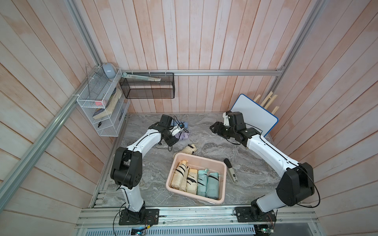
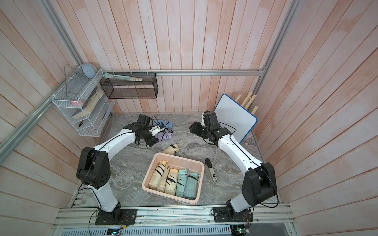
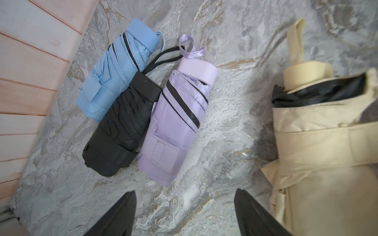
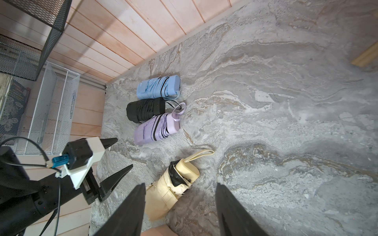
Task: Put the umbrella into the storage box
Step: Pick up the umbrella from the center of the board.
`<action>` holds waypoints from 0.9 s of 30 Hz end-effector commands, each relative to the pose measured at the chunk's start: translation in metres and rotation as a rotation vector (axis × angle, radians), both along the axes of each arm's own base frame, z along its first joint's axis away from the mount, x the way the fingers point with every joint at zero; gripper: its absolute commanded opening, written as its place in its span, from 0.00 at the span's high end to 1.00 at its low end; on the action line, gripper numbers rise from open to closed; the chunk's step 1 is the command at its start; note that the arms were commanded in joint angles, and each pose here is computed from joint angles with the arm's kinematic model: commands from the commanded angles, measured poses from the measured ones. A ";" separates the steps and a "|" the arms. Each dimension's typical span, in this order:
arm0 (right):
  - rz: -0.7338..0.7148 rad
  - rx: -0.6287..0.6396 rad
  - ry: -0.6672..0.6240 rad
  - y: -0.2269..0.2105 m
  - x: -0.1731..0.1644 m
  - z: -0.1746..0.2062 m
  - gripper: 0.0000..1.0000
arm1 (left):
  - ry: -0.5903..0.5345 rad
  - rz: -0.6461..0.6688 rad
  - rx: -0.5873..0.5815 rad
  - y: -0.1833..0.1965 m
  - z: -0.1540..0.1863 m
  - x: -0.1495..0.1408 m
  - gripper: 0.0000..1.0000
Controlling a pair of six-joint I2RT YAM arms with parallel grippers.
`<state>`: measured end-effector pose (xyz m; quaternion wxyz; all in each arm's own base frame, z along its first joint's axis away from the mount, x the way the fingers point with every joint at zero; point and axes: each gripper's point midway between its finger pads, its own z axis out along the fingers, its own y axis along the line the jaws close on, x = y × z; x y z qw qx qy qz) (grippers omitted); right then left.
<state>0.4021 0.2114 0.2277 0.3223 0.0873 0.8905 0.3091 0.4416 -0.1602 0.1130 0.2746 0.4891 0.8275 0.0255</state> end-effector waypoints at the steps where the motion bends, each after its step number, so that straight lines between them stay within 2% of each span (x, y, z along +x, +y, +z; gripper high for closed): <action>1: 0.014 -0.012 -0.009 -0.003 0.007 0.008 0.40 | -0.034 -0.051 0.073 0.005 -0.008 0.016 0.19; 7: 0.011 -0.014 0.007 -0.010 0.006 0.003 0.40 | -0.033 -0.044 0.125 0.008 -0.030 0.032 0.19; 12: 0.003 -0.012 0.011 -0.014 0.005 0.002 0.40 | -0.075 -0.025 0.179 0.014 -0.045 0.049 0.18; 18: -0.008 -0.007 0.017 -0.017 0.003 -0.001 0.40 | -0.064 -0.045 0.185 0.011 -0.059 0.055 0.18; 27: -0.019 0.009 0.022 -0.019 -0.001 -0.003 0.40 | 0.009 -0.078 0.188 0.011 -0.087 0.048 0.30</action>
